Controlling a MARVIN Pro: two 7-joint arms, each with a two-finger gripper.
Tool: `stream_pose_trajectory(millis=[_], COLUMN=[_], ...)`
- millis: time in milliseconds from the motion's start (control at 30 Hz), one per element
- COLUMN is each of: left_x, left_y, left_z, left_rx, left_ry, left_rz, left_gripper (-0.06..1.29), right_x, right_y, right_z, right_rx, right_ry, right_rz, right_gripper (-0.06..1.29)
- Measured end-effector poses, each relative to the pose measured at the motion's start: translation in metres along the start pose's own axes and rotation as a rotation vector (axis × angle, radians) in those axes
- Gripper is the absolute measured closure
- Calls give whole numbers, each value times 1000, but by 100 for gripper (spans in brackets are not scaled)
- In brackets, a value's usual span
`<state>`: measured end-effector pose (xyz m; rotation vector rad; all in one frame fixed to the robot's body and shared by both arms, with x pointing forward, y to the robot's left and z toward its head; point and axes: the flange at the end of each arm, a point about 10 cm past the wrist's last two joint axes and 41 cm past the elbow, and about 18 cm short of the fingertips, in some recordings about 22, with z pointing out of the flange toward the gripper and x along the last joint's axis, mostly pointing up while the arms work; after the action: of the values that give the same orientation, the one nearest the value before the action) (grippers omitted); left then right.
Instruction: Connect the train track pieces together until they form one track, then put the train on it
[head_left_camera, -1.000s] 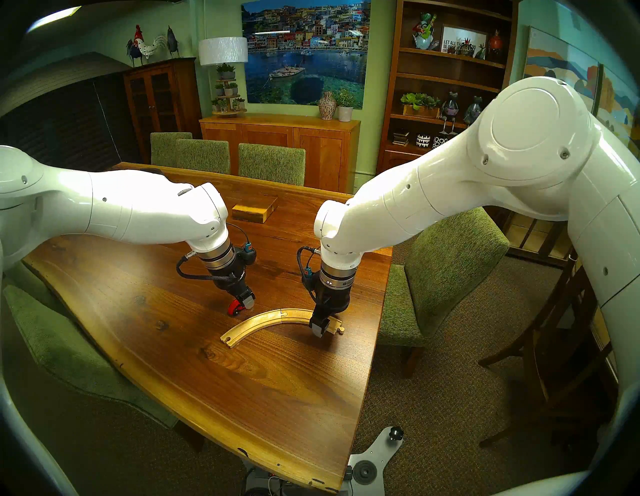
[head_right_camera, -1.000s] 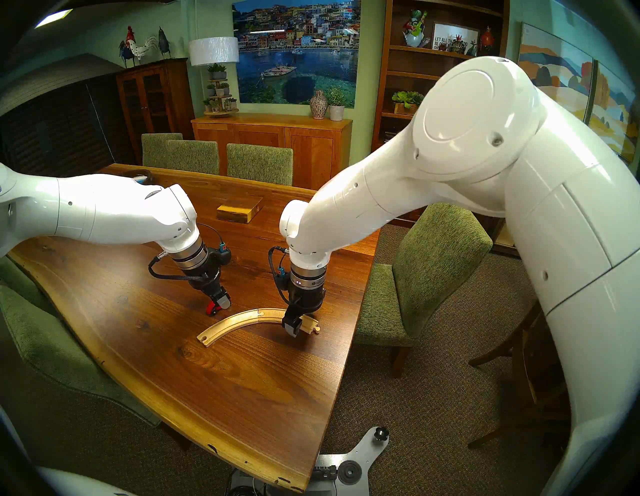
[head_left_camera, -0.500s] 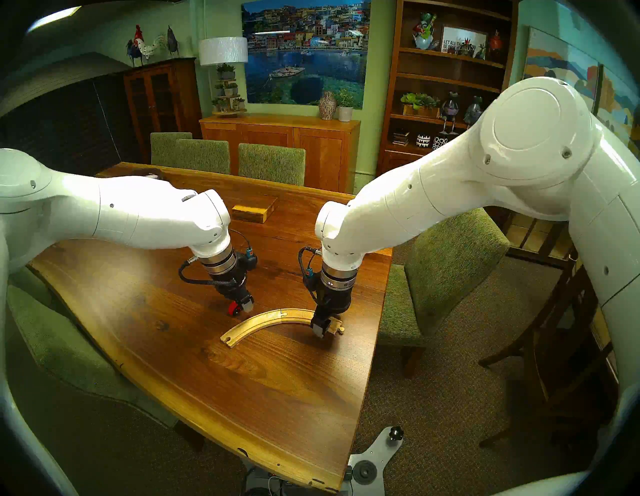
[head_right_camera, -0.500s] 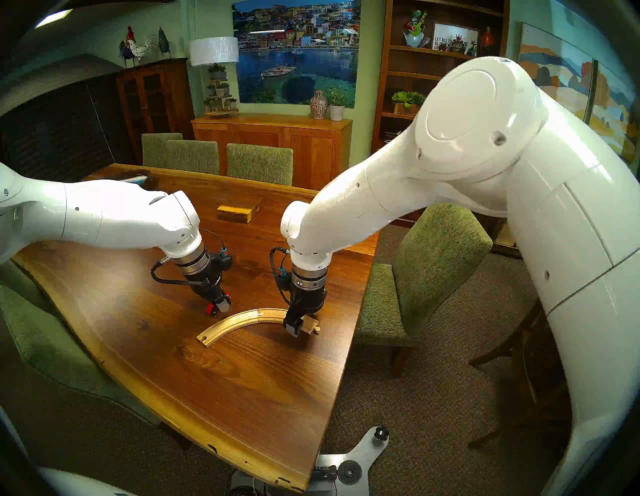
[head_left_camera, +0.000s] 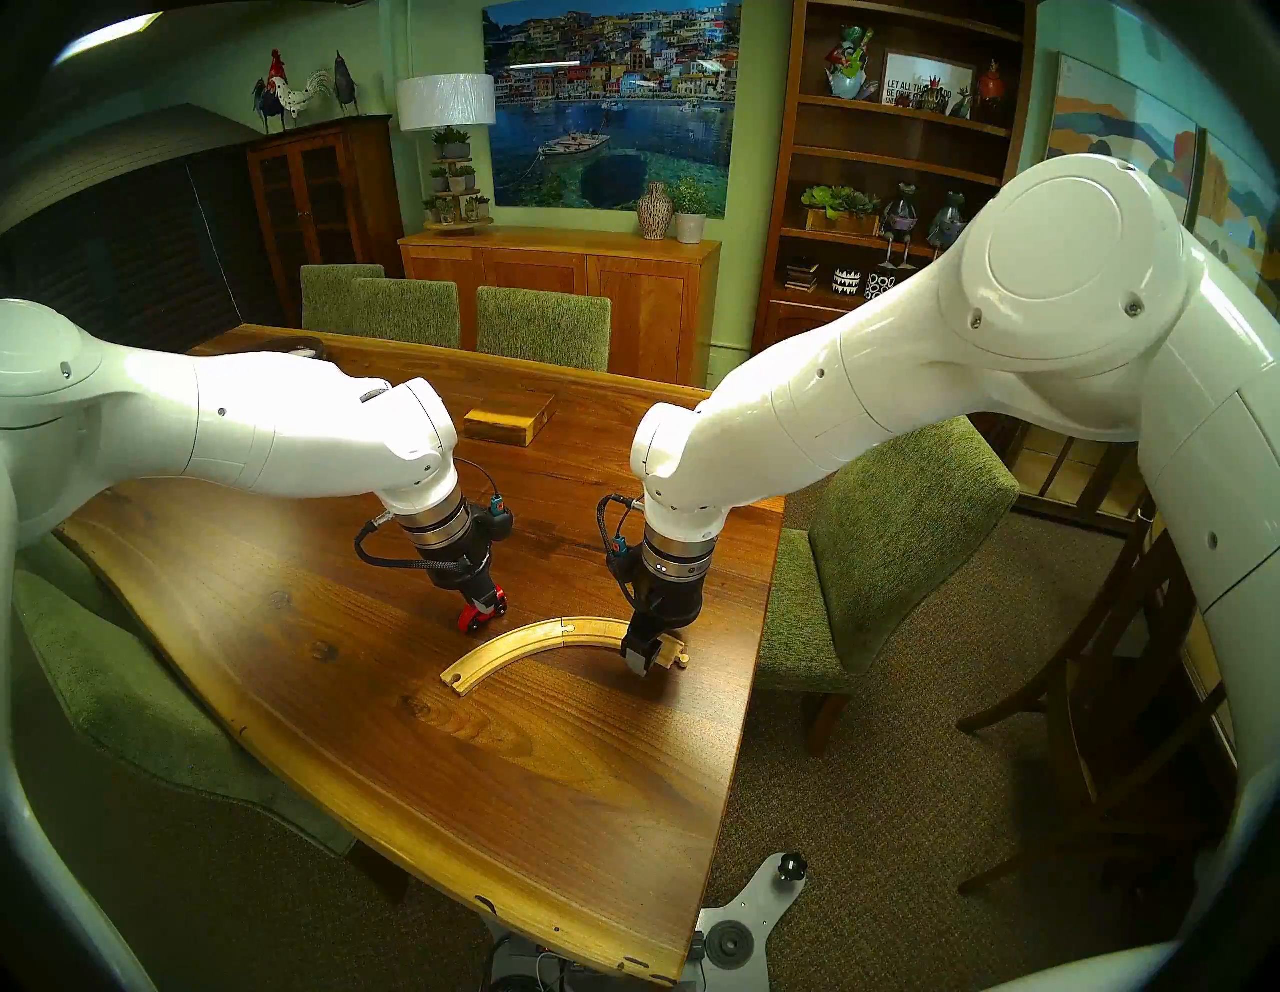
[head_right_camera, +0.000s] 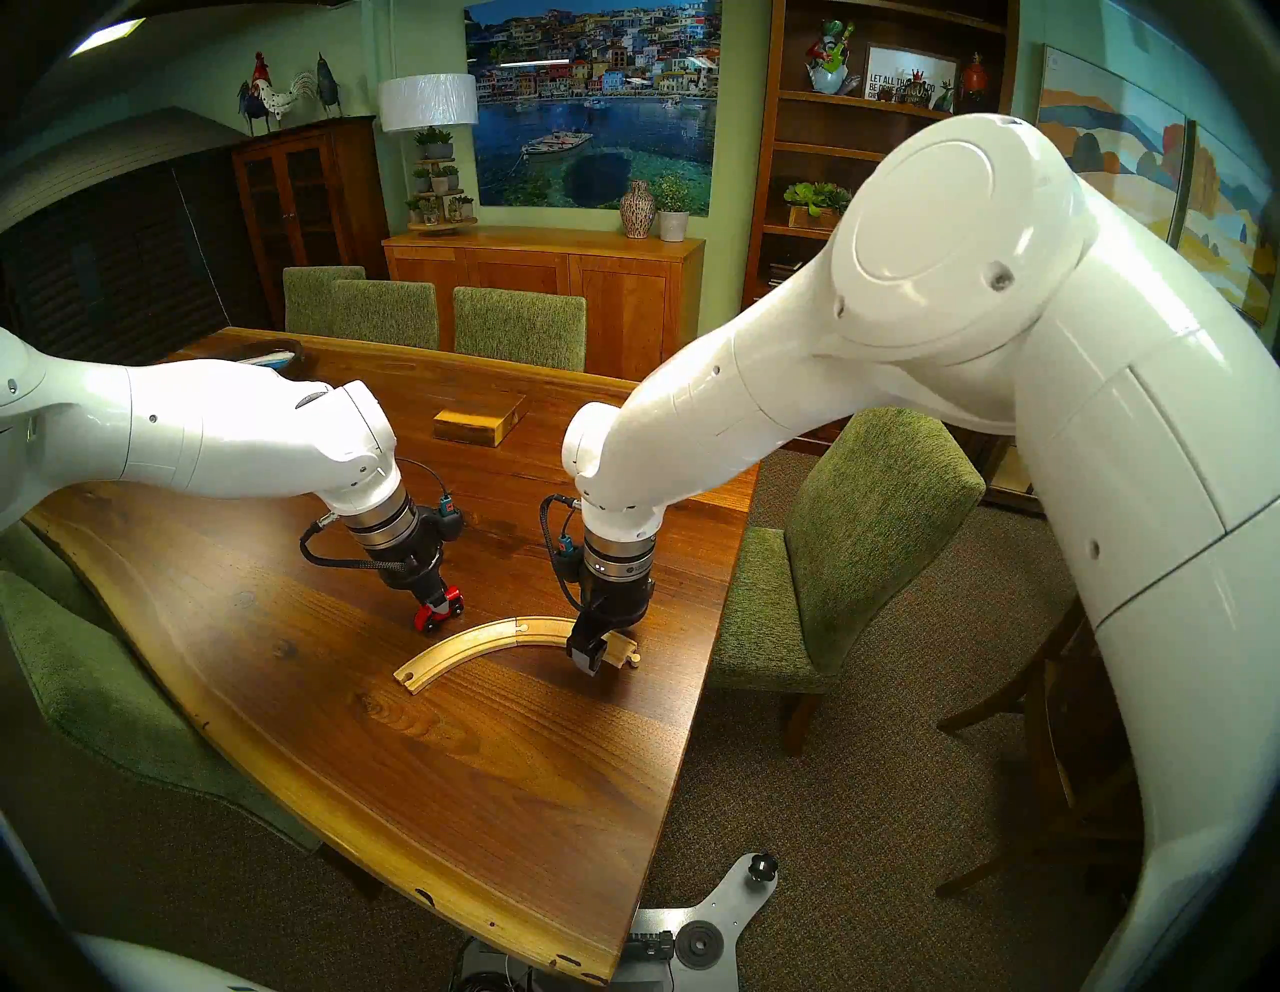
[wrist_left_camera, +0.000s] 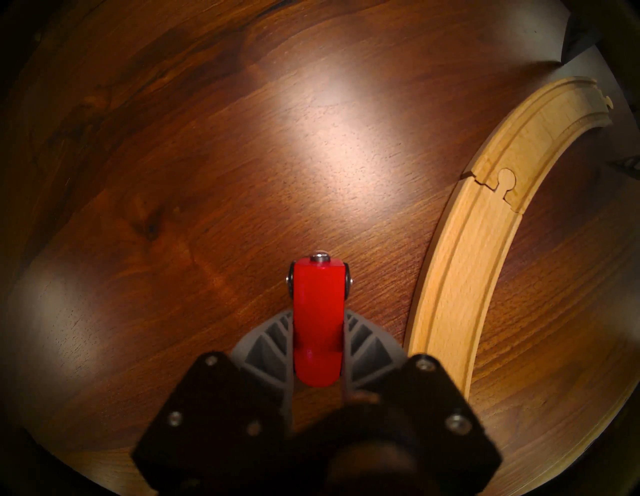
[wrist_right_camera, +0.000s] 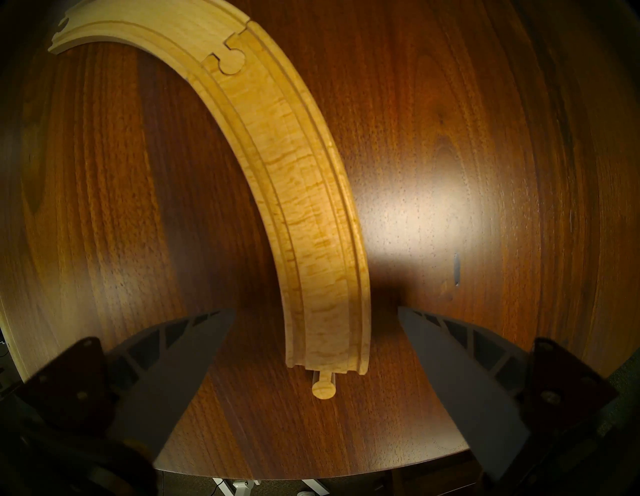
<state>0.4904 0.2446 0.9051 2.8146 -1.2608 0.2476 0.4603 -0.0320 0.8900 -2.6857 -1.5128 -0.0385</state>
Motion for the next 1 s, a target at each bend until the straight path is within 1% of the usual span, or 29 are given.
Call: stream_pose_trajectory(millis=[67, 133, 167, 233, 433, 800, 833, 1000], left_x=[-1, -2, -3, -4, -7, -9, -10, -14], left_y=[0, 0, 1, 2, 12, 19, 21, 27], left_z=[0, -1, -1, -1, -6, -31, -35, -43], left_rx=[-2, -4, -6, -10, -27, -10, -7, -7], left_ry=[0, 0, 0, -1, -6, 12, 14, 16], left_rz=[-1, -3, -3, -1, 12, 19, 20, 23], left_gripper=[93, 104, 112, 116, 116, 119, 119, 119], right_x=[0, 0, 0, 0, 0, -1, -1, -3], right_y=[0, 0, 0, 0, 0, -1, -2, -4], right_z=[0, 0, 0, 0, 0, 0, 0, 0], right_rx=[0, 1, 1, 1, 1, 1, 1, 2], right_ry=[0, 0, 0, 0, 0, -2, -3, -5], right_rz=[0, -1, -1, -1, -3, -10, -12, -18], right_gripper=[4, 4, 4, 4, 4, 4, 4, 4])
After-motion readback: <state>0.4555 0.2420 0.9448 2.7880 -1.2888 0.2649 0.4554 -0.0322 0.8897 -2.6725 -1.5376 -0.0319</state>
